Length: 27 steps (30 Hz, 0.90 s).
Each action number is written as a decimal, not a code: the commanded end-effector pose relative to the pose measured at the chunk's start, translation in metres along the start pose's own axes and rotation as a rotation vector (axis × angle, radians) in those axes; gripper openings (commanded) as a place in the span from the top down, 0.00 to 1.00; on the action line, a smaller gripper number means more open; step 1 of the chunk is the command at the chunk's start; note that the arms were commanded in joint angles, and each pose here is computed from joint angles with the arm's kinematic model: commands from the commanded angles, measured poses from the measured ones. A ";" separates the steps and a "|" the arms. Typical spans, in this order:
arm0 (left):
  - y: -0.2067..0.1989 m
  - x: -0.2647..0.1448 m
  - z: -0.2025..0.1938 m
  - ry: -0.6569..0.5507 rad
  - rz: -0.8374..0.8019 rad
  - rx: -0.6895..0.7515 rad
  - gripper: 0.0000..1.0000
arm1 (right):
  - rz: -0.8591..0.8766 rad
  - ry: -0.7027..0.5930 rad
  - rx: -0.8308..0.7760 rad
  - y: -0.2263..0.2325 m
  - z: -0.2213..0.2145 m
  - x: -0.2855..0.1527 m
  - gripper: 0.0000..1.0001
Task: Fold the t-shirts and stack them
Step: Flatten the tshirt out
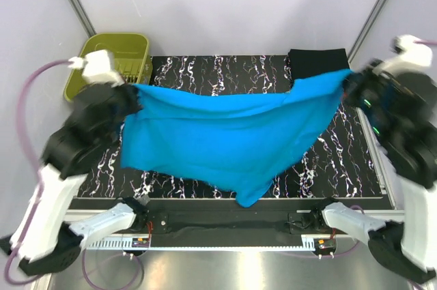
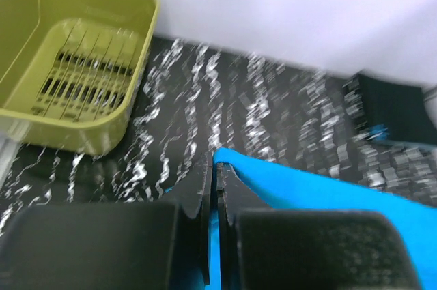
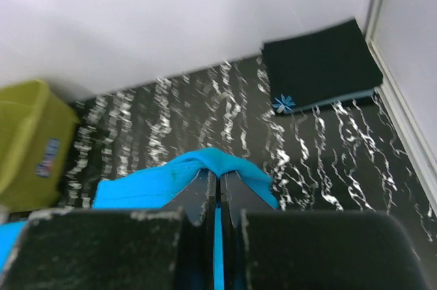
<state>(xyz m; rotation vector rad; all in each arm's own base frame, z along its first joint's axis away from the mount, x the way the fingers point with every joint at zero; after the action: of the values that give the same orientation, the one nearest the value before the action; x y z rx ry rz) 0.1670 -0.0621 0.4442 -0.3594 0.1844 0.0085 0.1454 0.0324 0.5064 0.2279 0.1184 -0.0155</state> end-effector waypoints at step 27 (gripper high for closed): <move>0.047 0.349 -0.118 0.340 0.536 0.281 0.46 | -0.035 0.343 -0.057 0.020 -0.175 0.457 0.66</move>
<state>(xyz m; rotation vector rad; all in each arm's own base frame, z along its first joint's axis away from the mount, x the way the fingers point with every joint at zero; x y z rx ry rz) 0.4788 -0.0702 0.2381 -0.0147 0.6656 0.4576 0.5762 0.0825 0.2666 0.1215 0.5081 -0.0938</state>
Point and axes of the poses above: each gripper's point midway between its finger pads, its own x axis out along the fingers, its own y axis along the line the jaws close on, z = x × y, the point moved 7 cm from there along -x, back along the fingers, and after that the axes turned 5 degrees about -x, right-handed, at the moved point
